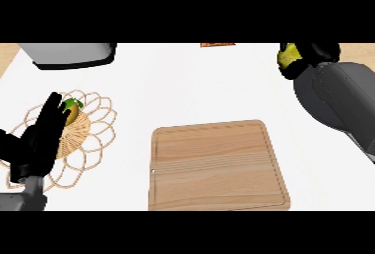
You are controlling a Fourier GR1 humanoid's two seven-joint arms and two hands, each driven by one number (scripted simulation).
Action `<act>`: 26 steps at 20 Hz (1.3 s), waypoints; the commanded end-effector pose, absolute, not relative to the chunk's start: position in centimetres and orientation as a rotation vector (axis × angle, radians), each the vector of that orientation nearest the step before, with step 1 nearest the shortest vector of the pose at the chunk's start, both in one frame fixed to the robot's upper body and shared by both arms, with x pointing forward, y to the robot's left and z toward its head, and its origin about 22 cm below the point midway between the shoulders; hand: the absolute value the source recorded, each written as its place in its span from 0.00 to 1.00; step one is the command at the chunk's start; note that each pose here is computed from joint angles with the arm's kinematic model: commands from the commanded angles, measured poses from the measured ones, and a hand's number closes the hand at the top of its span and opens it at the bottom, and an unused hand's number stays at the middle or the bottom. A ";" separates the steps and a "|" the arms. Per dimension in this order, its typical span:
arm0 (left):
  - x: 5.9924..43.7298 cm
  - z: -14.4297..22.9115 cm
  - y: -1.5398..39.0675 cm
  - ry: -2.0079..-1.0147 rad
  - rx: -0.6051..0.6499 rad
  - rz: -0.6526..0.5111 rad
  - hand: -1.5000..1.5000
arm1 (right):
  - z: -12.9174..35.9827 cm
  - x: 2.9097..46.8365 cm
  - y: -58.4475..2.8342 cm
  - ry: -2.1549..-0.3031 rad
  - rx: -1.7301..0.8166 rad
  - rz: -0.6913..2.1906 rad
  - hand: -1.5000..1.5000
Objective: Pick the pear from the cutting board and place it in the pan
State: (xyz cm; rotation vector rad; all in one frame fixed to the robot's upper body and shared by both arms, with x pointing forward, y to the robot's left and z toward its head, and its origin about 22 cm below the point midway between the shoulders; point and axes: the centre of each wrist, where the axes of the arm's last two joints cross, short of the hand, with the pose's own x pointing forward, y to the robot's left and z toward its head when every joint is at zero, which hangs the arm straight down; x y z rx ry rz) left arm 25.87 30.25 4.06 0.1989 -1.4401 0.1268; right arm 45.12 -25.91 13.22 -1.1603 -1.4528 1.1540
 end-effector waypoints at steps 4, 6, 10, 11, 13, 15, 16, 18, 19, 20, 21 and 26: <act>25.0 4.6 30.9 -1.453 0.198 0.129 0.50 | 17.3 44.0 -26.8 -1.448 -1.257 0.947 1.00; 25.6 5.1 30.1 -1.475 0.204 0.114 0.50 | 18.7 43.4 -27.4 -1.445 -1.298 0.899 1.00; 26.0 6.3 29.5 -1.499 0.165 0.095 0.50 | 21.9 40.9 -31.9 -1.421 -1.358 0.777 1.00; 26.8 5.3 29.8 -1.479 0.183 0.108 0.50 | 21.6 40.1 -32.2 -1.422 -1.343 0.772 1.00; 26.9 5.8 28.9 -1.490 0.152 0.097 0.50 | 21.0 37.9 -36.2 -1.412 -1.398 0.743 1.00; 26.5 4.3 27.8 -1.513 0.166 0.078 0.50 | 20.3 36.3 -38.4 -1.400 -1.394 0.707 1.00; 25.9 4.0 29.0 -1.513 0.139 0.080 0.50 | 21.0 35.8 -39.0 -1.403 -1.385 0.686 1.00; 26.9 4.8 28.0 -1.501 0.112 0.048 0.50 | 21.5 34.9 -40.5 -1.424 -1.404 0.595 1.00; 26.2 5.5 28.1 -1.500 0.110 0.053 0.50 | 20.7 34.7 -42.3 -1.388 -1.414 0.593 1.00; 27.7 5.5 28.5 -1.494 0.101 0.050 0.50 | 18.6 34.0 -44.4 -1.381 -1.426 0.583 1.00; 27.3 5.3 27.8 -1.518 0.104 0.061 0.50 | 18.8 33.2 -44.3 -1.377 -1.392 0.597 1.00; 27.9 5.1 26.6 -1.525 0.104 0.028 0.50 | 14.3 32.7 -48.9 -1.393 -1.341 0.597 1.00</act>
